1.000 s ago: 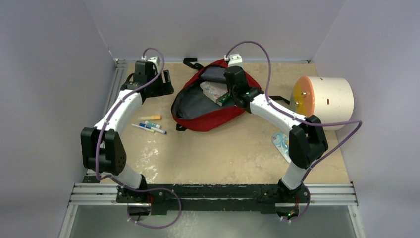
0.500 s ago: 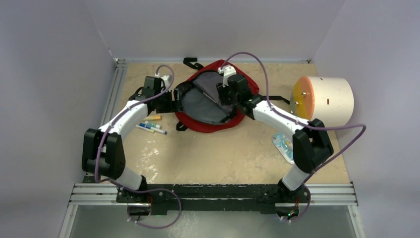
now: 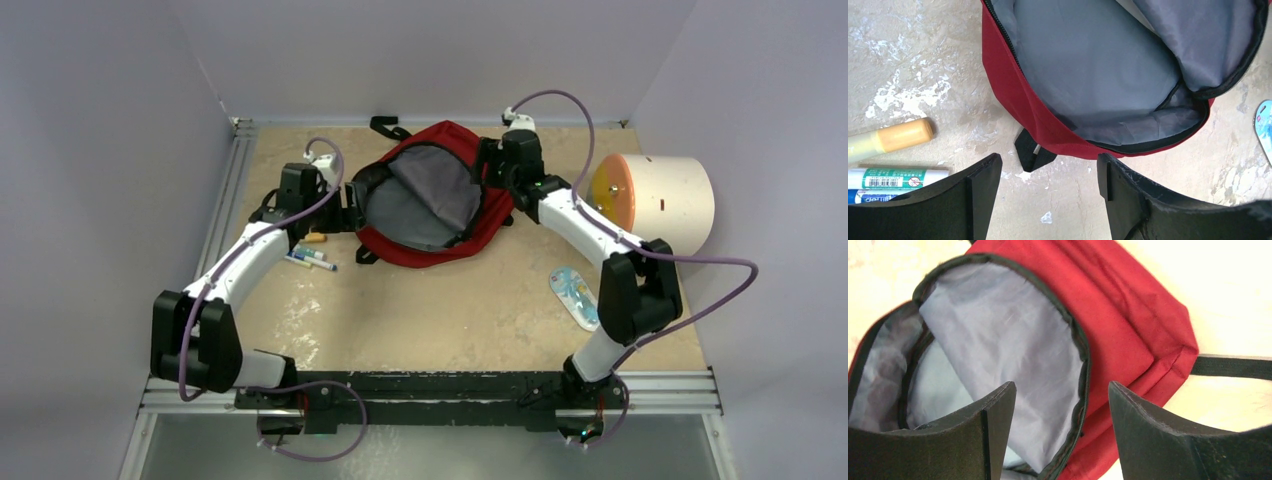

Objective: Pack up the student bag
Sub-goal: Adjust the student bag at the center of the board.

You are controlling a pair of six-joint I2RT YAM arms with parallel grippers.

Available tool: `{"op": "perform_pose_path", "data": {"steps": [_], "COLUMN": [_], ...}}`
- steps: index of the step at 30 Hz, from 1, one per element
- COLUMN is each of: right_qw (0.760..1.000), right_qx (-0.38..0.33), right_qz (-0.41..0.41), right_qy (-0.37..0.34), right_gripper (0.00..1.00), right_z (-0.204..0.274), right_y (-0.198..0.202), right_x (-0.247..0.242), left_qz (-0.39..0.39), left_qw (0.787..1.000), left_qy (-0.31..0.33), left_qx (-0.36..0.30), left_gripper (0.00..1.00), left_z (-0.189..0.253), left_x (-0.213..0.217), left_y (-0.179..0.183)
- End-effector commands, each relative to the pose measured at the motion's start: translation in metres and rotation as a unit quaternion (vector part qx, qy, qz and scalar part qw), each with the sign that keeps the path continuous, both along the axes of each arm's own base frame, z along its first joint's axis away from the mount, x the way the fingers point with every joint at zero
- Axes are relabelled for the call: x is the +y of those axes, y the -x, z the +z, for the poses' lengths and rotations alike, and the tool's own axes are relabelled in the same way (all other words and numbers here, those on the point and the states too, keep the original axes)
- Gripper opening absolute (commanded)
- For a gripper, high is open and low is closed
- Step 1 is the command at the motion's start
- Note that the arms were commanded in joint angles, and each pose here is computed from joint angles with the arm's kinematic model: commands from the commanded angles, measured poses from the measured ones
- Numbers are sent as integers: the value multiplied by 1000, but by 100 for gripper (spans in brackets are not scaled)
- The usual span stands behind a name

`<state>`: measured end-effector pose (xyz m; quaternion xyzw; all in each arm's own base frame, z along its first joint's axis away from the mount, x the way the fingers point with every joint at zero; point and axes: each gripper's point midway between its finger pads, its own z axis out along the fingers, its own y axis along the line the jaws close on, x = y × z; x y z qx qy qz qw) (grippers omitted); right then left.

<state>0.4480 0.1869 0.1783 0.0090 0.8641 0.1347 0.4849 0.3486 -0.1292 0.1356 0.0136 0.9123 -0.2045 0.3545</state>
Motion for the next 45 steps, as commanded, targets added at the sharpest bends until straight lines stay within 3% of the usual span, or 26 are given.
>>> {"op": "perform_pose_path", "data": {"steps": [1,12,24,34,40,45], "right_qw": [997,994,988,967,962,976], "right_qx": [-4,49,93,116,121,123], "right_qz": [-16,6,29,146,169,120], "right_qy": [-77,-98,-116,-174,-176,-135], "right_gripper": [71,68,63,61,50,43], "right_z": [20,-18,-49,-47,-51,-65], "right_y": [-24,-55,-55,-33,-26,-34], "right_x": [-2,0,2,38,42,24], "left_qz": [0,4,5,4,3,3], "left_qw": [998,999,999,999,999,999], "left_qy": [19,14,15,13,12,12], "left_qx": [-53,-43,-38,-37,-37,-36], "left_gripper": [69,69,68,68,68,68], "left_z": [25,20,18,17,17,17], "left_x": [-3,-2,-2,-2,-2,-2], "left_y": [-10,-10,-10,-9,-9,-9]}}
